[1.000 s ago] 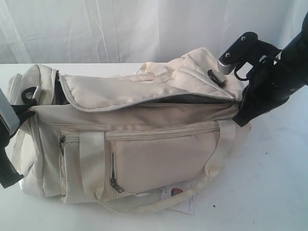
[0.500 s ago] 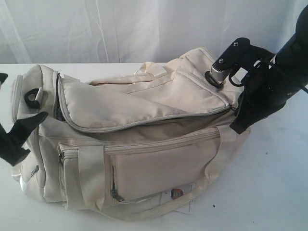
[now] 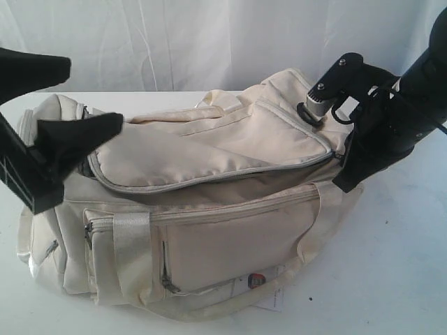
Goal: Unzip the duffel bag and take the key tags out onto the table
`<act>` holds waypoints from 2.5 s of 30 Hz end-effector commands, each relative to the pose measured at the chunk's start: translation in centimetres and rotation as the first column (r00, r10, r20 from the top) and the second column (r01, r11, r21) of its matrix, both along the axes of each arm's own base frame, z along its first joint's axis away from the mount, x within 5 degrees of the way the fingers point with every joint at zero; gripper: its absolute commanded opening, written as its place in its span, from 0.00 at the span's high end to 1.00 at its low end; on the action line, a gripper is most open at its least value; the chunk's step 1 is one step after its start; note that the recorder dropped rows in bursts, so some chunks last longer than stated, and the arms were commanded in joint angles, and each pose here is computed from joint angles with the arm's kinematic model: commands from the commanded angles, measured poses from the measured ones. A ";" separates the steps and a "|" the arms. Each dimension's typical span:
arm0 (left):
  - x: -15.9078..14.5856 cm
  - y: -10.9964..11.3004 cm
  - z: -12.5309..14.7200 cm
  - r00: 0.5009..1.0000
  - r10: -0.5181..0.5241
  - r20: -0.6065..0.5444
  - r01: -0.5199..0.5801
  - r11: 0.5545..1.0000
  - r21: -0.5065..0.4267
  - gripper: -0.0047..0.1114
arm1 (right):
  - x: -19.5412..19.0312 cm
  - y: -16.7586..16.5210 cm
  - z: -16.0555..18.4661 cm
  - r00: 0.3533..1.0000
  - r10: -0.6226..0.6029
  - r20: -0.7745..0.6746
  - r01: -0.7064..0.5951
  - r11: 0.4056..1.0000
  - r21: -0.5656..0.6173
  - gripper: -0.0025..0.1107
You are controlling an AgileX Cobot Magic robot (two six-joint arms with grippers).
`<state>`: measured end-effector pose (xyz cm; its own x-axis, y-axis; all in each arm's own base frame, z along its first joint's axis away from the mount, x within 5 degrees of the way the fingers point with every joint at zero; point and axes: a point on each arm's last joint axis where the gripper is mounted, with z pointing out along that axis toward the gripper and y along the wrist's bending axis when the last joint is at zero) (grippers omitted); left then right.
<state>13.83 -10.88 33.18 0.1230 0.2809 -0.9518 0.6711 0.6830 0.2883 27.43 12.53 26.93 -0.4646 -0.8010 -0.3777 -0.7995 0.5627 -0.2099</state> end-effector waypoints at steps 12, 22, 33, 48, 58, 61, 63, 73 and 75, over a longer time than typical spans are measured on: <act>5.6 6.1 3.8 0.575 0.812 0.100 -0.799 0.531 0.282 0.96 | 0.0 -0.1 0.3 1.000 -0.003 0.018 0.003 1.000 0.002 0.98; 3.7 -2.5 5.1 0.995 -0.013 -0.100 -0.010 0.975 -0.223 0.96 | 0.0 -0.1 0.3 1.000 -0.003 0.017 0.003 1.000 0.001 0.98; 3.9 -2.2 2.5 0.699 -0.262 -0.666 0.504 0.841 0.198 0.96 | 0.1 0.0 0.4 0.999 -0.024 0.028 0.023 1.000 0.017 0.98; 2.9 -16.9 -1.8 0.852 -0.301 -0.428 0.521 0.567 0.638 0.82 | 0.1 0.0 0.4 0.999 -0.023 0.032 0.022 1.000 0.018 0.98; 4.7 -19.5 -5.4 0.864 -0.262 -0.429 0.495 0.589 0.638 0.47 | 0.1 0.1 0.4 0.999 -0.038 0.028 0.036 0.998 0.045 0.98; 5.6 -19.9 -6.9 0.888 -0.210 -0.410 0.451 0.577 0.681 0.53 | 0.2 0.2 0.7 0.999 -0.037 0.029 0.036 0.998 0.046 0.98; 6.4 -19.8 -7.6 0.913 -0.133 -0.385 0.387 0.583 0.715 0.60 | 0.3 0.2 1.0 0.999 -0.037 0.037 0.035 0.998 0.050 0.98; 4.2 -18.6 -7.3 0.892 -0.057 -0.448 0.423 0.453 0.785 0.96 | 1.8 -0.3 1.0 0.992 -0.074 0.102 0.066 0.995 0.078 0.98; 3.5 -18.9 -7.4 0.875 -0.097 -0.474 0.465 0.434 0.771 0.96 | 2.0 -0.2 1.1 0.990 -0.067 0.124 0.057 0.995 0.082 0.98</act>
<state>18.70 -30.52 26.19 0.1174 0.9359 -0.3322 0.9132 0.0297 0.4064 28.73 12.71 27.62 -0.4794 -0.7417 -0.4691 -0.7512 0.6231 -0.2175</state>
